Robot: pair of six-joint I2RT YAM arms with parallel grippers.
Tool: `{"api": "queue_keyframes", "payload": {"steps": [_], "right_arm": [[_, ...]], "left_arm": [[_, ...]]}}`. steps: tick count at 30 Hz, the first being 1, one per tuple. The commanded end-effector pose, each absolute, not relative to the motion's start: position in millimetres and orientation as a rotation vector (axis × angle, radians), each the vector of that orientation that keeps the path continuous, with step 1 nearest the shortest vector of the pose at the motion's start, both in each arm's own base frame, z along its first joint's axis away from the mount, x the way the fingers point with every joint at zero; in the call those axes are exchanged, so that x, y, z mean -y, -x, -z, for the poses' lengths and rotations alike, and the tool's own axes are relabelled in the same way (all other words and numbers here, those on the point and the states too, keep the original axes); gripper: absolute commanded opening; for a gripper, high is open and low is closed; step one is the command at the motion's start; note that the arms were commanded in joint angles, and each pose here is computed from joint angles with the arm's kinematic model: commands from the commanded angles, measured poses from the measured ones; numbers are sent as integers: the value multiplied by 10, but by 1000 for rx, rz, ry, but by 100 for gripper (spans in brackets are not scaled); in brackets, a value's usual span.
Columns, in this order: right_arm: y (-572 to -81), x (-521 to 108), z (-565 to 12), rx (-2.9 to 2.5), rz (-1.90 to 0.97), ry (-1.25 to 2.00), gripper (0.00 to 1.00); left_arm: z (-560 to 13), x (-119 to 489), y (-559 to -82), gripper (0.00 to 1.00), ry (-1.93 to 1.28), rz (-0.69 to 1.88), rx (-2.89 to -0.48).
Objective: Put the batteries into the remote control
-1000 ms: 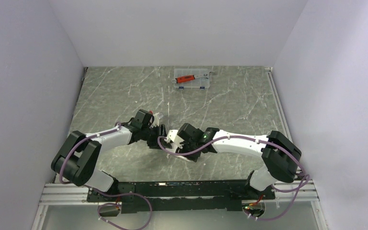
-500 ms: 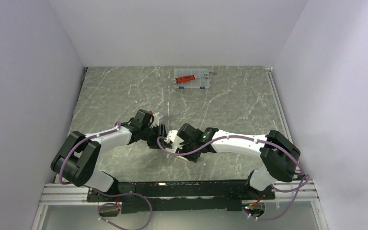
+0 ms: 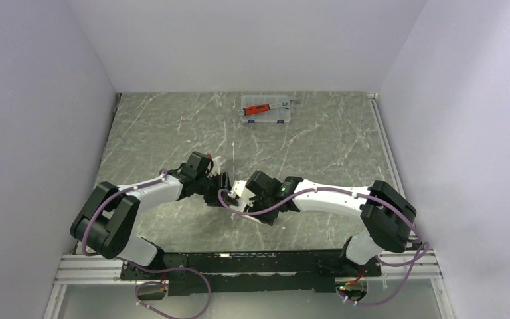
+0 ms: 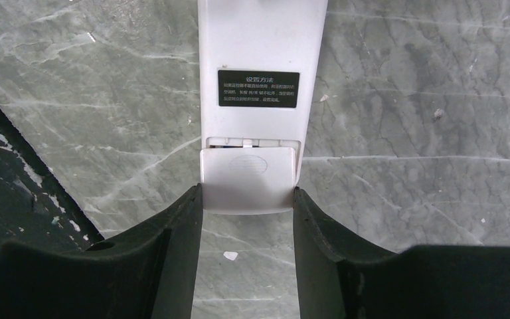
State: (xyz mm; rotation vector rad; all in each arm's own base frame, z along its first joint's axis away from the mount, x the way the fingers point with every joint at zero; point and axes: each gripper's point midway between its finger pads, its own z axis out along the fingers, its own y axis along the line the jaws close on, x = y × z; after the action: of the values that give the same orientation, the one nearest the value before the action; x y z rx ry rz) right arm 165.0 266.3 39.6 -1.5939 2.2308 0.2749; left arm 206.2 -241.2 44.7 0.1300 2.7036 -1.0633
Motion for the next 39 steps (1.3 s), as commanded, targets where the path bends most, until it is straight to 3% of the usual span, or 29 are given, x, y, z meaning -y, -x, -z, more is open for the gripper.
{"api": "queue_keyframes", "payload": {"steps": [1,39], "right_arm": [[-1740,-2711,-495,-2216,-271,1568,21],[-1876,-2814,-493,-2214,-280,1582,22]], "left_arm": [[-545,2461,-2088,53,-165,1112,-2647],[-524,2491,-2100,53,-187,1123,-2657]]}}
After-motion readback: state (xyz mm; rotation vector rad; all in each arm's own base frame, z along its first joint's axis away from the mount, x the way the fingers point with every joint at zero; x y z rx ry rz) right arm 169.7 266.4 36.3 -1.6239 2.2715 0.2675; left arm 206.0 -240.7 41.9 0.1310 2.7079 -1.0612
